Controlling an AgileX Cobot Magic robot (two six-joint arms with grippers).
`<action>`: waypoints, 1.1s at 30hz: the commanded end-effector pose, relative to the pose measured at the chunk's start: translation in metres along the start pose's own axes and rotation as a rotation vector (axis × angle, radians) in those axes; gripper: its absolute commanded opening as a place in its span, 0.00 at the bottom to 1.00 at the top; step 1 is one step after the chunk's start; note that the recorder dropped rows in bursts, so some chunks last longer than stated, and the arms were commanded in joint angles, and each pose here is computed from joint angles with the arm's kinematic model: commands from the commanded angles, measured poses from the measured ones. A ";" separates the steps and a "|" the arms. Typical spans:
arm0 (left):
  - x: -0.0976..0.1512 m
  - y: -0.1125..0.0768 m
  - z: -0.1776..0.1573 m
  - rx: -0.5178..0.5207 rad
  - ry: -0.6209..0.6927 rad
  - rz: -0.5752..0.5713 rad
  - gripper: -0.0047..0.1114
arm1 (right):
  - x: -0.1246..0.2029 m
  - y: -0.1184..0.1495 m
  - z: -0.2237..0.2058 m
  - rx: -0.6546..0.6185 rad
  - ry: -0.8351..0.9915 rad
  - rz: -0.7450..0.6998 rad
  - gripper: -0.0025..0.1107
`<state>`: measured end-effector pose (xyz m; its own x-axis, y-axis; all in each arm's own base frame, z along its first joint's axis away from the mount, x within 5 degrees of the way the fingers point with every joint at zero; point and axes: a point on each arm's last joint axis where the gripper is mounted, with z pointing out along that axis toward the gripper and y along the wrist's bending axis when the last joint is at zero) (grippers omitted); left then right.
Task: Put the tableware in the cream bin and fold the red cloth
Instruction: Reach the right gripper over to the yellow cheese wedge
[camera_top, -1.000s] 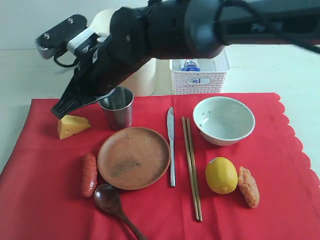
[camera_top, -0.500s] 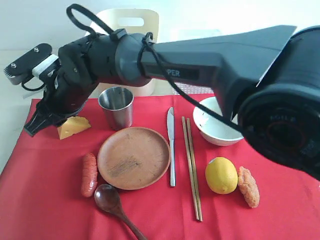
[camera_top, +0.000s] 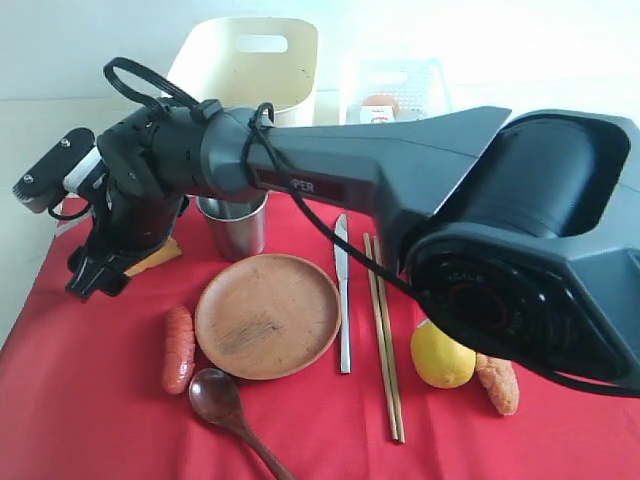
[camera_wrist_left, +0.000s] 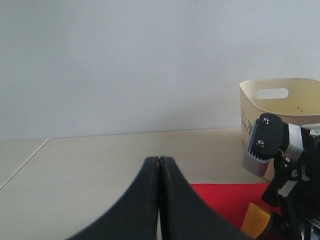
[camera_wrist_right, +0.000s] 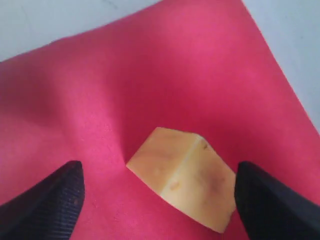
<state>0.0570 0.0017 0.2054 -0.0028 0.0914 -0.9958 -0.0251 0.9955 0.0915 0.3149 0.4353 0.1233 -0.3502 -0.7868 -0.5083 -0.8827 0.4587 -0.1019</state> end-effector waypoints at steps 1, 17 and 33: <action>0.000 0.000 -0.001 -0.002 -0.005 -0.002 0.04 | 0.001 -0.002 0.009 0.009 0.003 -0.035 0.71; 0.000 0.000 -0.001 -0.002 -0.005 -0.002 0.04 | 0.007 -0.001 0.022 0.008 0.028 -0.091 0.29; 0.000 0.000 -0.001 -0.002 -0.005 -0.002 0.04 | -0.007 -0.004 -0.031 -0.012 0.093 -0.077 0.02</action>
<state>0.0570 0.0017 0.2054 -0.0028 0.0914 -0.9958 -0.0251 0.9955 0.0915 0.3117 0.4294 0.1466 -0.3008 -0.8531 -0.4264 -0.9118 0.3882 -0.1335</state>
